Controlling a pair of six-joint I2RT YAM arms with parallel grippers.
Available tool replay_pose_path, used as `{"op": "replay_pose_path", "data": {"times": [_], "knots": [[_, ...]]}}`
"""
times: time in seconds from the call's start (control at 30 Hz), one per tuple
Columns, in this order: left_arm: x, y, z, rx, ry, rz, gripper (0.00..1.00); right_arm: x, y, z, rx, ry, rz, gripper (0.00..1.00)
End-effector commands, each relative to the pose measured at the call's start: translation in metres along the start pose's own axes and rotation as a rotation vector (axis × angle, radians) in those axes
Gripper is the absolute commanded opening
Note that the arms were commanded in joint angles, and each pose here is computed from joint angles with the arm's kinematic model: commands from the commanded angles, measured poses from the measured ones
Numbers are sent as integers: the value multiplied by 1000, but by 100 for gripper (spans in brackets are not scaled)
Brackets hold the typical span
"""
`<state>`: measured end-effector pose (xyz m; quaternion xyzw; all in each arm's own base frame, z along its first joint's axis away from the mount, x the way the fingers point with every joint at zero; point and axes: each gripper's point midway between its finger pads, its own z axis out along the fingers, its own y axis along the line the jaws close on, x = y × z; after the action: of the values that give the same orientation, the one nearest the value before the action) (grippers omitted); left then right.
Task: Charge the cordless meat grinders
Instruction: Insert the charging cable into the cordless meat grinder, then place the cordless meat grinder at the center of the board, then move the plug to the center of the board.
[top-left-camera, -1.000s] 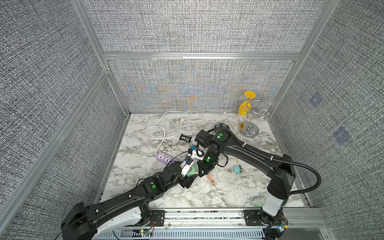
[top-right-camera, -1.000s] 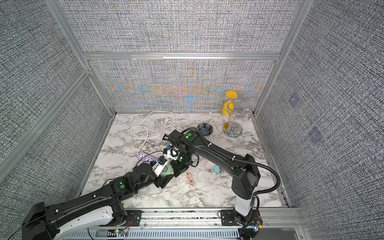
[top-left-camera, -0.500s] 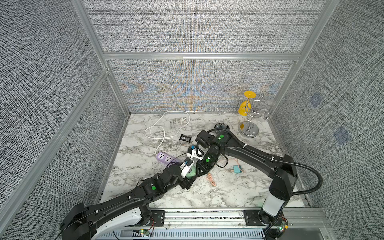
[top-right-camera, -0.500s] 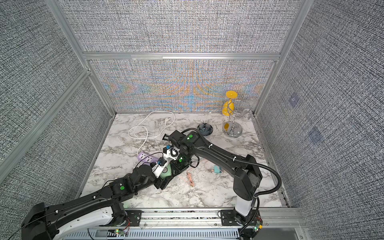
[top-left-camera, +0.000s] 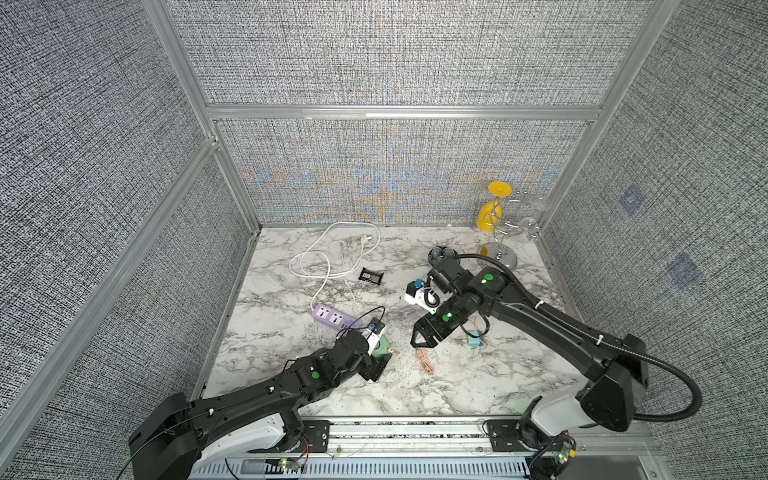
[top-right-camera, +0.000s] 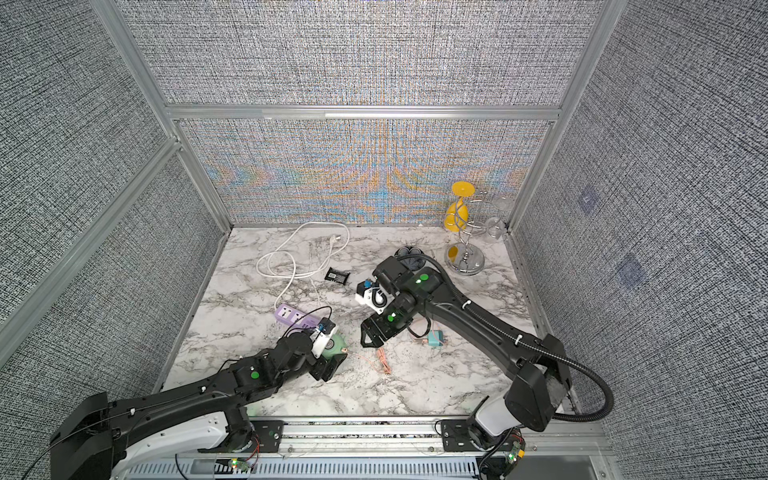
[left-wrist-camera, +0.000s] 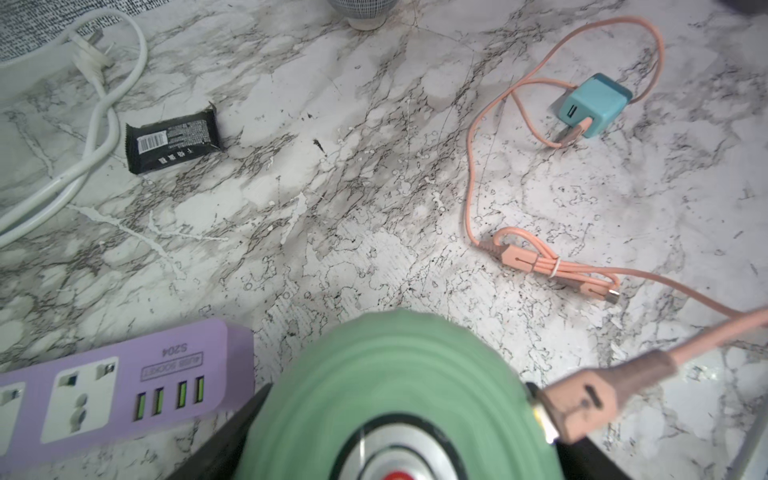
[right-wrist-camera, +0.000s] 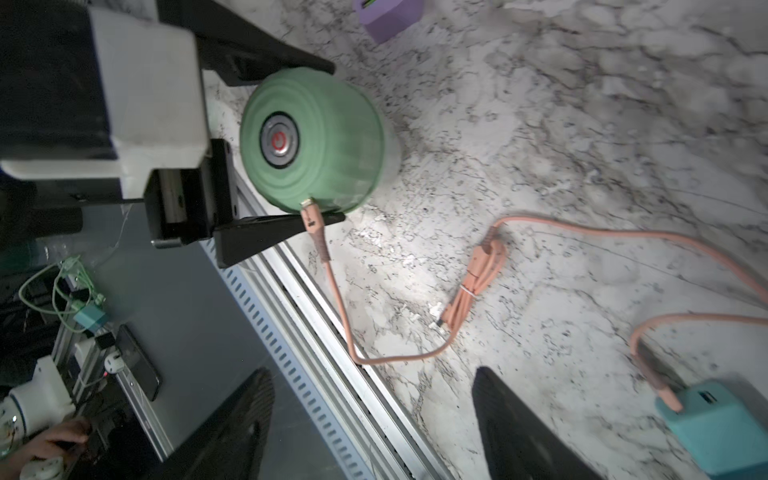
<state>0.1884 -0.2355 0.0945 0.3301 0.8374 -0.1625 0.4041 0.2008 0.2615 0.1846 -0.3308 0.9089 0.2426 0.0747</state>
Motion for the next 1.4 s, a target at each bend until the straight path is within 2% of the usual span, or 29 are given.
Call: {"op": "replay_pose_path", "data": {"times": [0.0,0.03,0.1,0.17,0.23,0.37,0.67,0.97,1.2,1.37], "knots": [[-4,8,4,-52,-20,-34,48,-8,-29,-5,84,-64,118,74],[-2,9,5,-61,-10,-36,52,-7,-38,-3,107,-64,149,73],[1,13,7,-84,1,-46,64,-4,-55,6,123,-52,207,72],[2,16,7,-101,2,-49,70,0,-70,20,141,-40,255,72],[2,19,7,-122,-1,-58,82,2,-86,31,161,-33,302,72],[0,24,3,-141,-19,-78,99,5,-112,47,202,-30,363,72],[-17,29,-30,-139,-84,-105,99,16,-148,68,318,32,392,69],[-29,27,-55,-100,-92,-179,99,35,-161,65,359,61,414,73],[-62,26,-77,-93,-140,-186,99,50,-176,56,390,57,462,76],[-77,18,-75,-57,-158,-162,99,56,-186,55,390,57,490,77]]}}
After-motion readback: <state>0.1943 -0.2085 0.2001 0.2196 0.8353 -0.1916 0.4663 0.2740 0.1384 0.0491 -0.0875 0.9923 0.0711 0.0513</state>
